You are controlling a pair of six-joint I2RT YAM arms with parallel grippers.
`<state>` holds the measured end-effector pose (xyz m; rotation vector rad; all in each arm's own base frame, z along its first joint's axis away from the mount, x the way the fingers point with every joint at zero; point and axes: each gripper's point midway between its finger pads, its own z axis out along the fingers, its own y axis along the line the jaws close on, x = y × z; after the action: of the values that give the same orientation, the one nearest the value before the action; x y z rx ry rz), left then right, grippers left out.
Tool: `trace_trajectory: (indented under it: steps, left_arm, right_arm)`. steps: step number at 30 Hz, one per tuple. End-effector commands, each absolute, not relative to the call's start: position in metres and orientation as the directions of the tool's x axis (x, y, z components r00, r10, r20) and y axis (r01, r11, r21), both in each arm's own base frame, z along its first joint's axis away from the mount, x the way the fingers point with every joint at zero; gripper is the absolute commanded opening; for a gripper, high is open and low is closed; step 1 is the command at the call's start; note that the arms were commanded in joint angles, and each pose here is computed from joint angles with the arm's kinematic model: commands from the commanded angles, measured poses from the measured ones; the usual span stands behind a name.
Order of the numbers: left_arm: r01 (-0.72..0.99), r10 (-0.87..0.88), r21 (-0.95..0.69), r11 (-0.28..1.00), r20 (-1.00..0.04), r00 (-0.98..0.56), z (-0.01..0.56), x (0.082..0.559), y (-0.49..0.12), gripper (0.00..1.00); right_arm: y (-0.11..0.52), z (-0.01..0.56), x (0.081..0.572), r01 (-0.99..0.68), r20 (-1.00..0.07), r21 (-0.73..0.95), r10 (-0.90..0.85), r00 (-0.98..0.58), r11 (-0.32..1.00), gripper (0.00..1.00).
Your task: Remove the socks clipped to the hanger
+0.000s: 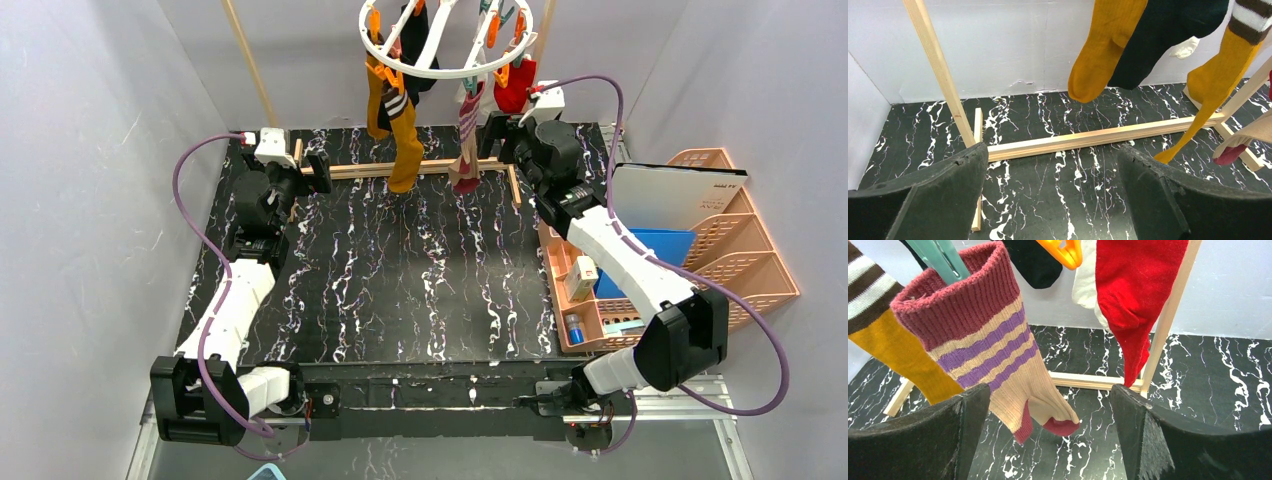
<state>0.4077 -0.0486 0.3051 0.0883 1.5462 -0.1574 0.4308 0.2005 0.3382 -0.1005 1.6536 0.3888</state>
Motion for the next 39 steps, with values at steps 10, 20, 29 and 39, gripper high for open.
trace_trajectory:
  steps: [10,20,29,39]
  left_arm:
    - [0.193,-0.053,-0.033,0.981,-0.994,0.097,0.339,0.403,-0.055,0.98]
    - [0.437,-0.073,-0.056,0.898,-0.997,0.022,0.328,0.408,-0.116,0.97]
    - [0.515,-0.161,-0.114,0.849,-0.986,0.047,0.324,0.427,-0.173,0.96]
    - [0.542,-0.184,-0.111,0.833,-0.979,0.083,0.303,0.454,-0.223,0.93]
  right_arm:
    - [0.2,0.349,0.423,-0.338,-0.98,0.196,0.189,-0.055,0.921,0.99]
    - [0.213,0.348,0.428,-0.442,-0.978,0.205,0.163,-0.13,0.873,0.99]
    - [0.222,0.359,0.422,-0.502,-0.978,0.208,0.18,-0.105,0.839,0.99]
    - [0.221,0.373,0.411,-0.523,-0.978,0.206,0.195,-0.077,0.827,0.99]
